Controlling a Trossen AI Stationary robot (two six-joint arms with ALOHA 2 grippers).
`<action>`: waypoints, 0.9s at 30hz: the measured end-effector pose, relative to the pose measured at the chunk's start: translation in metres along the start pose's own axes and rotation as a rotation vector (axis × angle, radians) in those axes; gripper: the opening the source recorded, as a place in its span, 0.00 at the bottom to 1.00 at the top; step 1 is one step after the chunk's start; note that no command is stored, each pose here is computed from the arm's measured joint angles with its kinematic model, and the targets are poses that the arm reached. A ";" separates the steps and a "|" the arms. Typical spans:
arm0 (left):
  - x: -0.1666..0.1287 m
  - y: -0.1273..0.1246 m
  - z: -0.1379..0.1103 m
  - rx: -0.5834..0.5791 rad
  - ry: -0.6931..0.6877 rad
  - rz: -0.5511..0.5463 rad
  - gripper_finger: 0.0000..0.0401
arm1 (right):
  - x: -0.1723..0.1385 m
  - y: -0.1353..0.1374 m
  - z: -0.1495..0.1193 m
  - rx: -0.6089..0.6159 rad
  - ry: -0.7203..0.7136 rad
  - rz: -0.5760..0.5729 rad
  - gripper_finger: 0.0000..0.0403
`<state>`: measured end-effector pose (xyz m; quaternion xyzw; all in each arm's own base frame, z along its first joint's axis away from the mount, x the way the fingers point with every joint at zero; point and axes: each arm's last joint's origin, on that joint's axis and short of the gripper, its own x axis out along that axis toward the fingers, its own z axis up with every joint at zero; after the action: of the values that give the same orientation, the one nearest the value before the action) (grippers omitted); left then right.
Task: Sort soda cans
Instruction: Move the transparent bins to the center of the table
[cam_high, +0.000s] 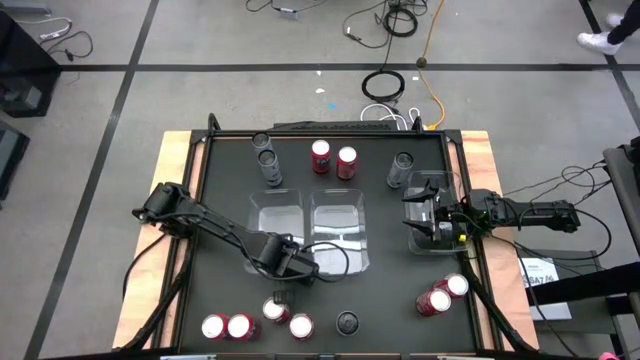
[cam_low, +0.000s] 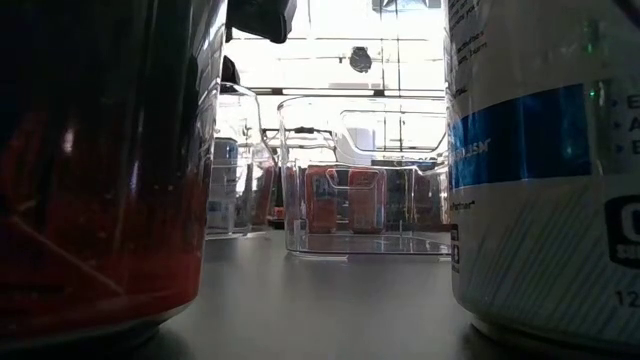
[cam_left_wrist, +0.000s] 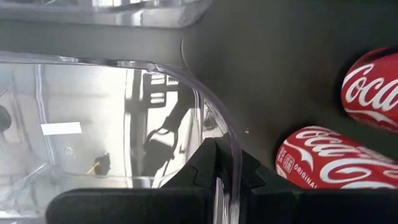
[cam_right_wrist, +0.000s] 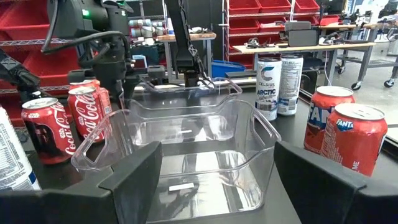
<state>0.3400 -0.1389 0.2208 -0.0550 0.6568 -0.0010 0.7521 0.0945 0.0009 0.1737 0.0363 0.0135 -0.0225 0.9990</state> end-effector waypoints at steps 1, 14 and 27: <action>0.000 0.000 0.000 0.000 -0.001 -0.001 0.04 | 0.000 0.000 0.000 0.000 0.001 0.000 0.75; 0.000 0.000 0.000 0.000 0.004 0.001 0.18 | 0.000 0.000 0.000 0.000 0.000 0.000 0.75; -0.017 -0.002 0.004 -0.001 -0.014 -0.021 0.20 | 0.000 0.000 0.000 0.000 0.000 0.000 0.75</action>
<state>0.3423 -0.1395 0.2381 -0.0623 0.6509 -0.0080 0.7566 0.0945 0.0008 0.1737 0.0363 0.0135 -0.0226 0.9990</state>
